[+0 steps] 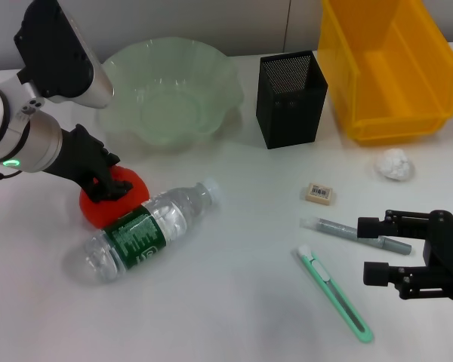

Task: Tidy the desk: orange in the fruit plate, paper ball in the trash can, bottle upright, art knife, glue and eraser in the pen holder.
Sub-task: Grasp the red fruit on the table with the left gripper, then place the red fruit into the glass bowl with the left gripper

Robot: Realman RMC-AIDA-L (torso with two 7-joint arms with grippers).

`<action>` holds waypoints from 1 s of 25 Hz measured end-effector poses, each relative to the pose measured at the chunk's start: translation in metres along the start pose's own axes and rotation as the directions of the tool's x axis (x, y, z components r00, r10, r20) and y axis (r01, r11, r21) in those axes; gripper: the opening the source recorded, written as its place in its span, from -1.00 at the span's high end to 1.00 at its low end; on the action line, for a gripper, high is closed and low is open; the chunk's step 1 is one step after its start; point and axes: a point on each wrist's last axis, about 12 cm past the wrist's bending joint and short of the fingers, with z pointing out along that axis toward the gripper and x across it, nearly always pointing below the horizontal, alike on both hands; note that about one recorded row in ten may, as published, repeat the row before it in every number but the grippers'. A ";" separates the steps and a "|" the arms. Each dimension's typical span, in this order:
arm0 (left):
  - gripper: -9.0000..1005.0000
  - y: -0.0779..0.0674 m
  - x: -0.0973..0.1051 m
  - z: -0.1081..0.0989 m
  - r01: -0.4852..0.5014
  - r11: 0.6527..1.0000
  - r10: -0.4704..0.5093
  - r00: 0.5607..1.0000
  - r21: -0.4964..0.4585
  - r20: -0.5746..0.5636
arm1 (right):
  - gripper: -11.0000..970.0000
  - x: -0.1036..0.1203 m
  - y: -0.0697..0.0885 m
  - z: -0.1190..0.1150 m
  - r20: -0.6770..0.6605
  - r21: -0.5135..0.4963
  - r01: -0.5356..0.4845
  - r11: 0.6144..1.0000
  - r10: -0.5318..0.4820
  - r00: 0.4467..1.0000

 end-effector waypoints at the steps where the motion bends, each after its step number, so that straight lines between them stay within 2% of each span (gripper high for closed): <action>1: -0.17 0.000 0.000 0.000 0.000 1.000 0.000 1.000 0.001 -0.001 | -0.59 0.000 0.000 0.000 0.001 0.000 0.000 1.000 0.000 1.000; 18: 0.53 0.000 0.004 0.001 0.014 1.000 -0.014 1.000 -0.003 0.003 | -0.60 0.000 0.000 0.001 0.003 -0.001 -0.001 1.000 0.001 1.000; 25: 0.62 0.001 0.002 -0.006 0.009 1.000 -0.008 1.000 -0.026 0.018 | -0.60 0.001 0.001 0.000 0.004 0.000 -0.002 1.000 0.002 1.000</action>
